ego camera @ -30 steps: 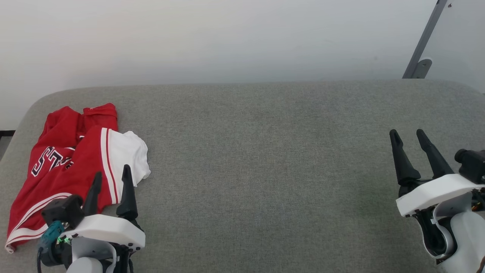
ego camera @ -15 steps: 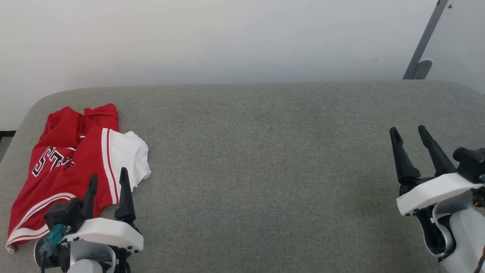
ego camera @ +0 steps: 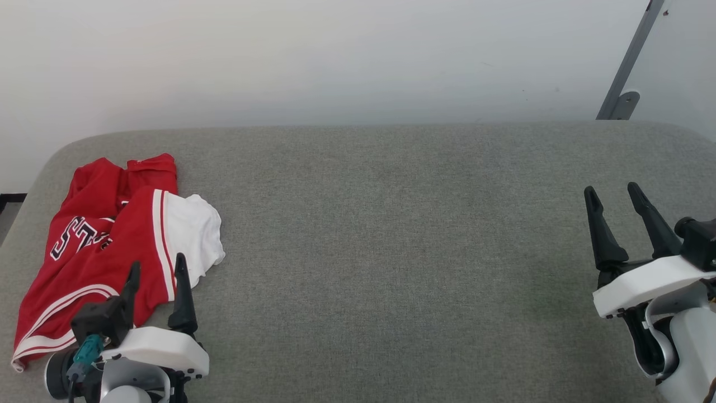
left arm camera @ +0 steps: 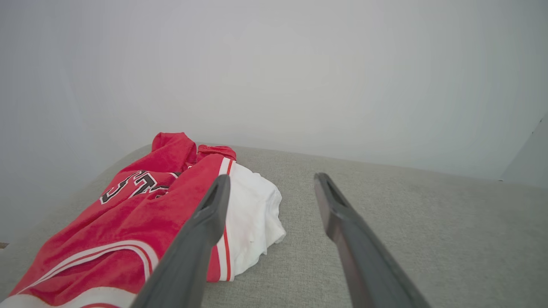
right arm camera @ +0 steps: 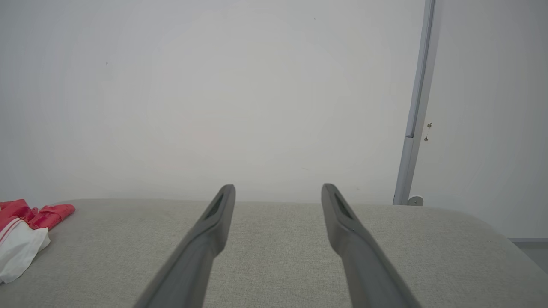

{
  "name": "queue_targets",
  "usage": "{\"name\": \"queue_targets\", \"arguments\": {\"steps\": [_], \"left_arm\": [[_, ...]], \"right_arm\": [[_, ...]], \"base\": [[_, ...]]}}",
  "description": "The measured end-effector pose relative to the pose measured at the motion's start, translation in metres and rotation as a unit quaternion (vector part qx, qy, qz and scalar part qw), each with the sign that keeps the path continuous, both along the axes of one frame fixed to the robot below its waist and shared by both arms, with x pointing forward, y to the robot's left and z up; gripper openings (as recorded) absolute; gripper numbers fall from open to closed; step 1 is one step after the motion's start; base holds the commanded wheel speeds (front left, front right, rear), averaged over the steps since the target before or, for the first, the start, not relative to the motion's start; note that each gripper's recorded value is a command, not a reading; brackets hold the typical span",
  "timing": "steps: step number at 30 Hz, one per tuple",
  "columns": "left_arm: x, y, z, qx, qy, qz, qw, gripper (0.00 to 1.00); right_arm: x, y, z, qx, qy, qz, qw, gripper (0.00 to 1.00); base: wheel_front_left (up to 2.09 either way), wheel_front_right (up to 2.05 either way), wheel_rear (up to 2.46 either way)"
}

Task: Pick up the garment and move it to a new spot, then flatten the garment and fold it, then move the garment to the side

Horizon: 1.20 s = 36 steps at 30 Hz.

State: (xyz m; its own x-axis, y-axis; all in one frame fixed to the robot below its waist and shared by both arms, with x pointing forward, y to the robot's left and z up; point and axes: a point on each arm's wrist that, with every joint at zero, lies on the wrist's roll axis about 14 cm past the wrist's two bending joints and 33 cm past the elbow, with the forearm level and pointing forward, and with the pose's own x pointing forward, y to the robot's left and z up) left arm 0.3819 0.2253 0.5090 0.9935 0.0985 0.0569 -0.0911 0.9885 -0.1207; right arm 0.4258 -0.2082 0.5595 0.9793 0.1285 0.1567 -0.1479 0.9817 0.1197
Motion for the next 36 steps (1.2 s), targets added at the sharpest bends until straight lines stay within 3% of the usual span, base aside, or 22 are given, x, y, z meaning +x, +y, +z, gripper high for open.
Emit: {"name": "queue_targets", "arguments": {"steps": [18,28,36], "left_arm": [[-0.006,0.015,0.0,0.033,-0.003,0.018,0.999,1.0],[-0.044,0.054,-0.01,0.017,0.009,0.095,0.995,1.0],[-0.095,0.099,-0.016,0.0,0.014,0.187,0.982,1.0]], "right_arm": [[0.012,0.017,0.003,-0.012,-0.015,0.019,1.0,1.0],[0.025,0.09,-0.01,-0.003,0.002,0.109,0.994,1.0],[0.034,0.158,-0.016,0.008,0.009,0.189,0.982,1.0]], "base": [[0.0,0.0,0.0],[0.0,0.0,0.0],[0.0,0.0,0.0]]}}
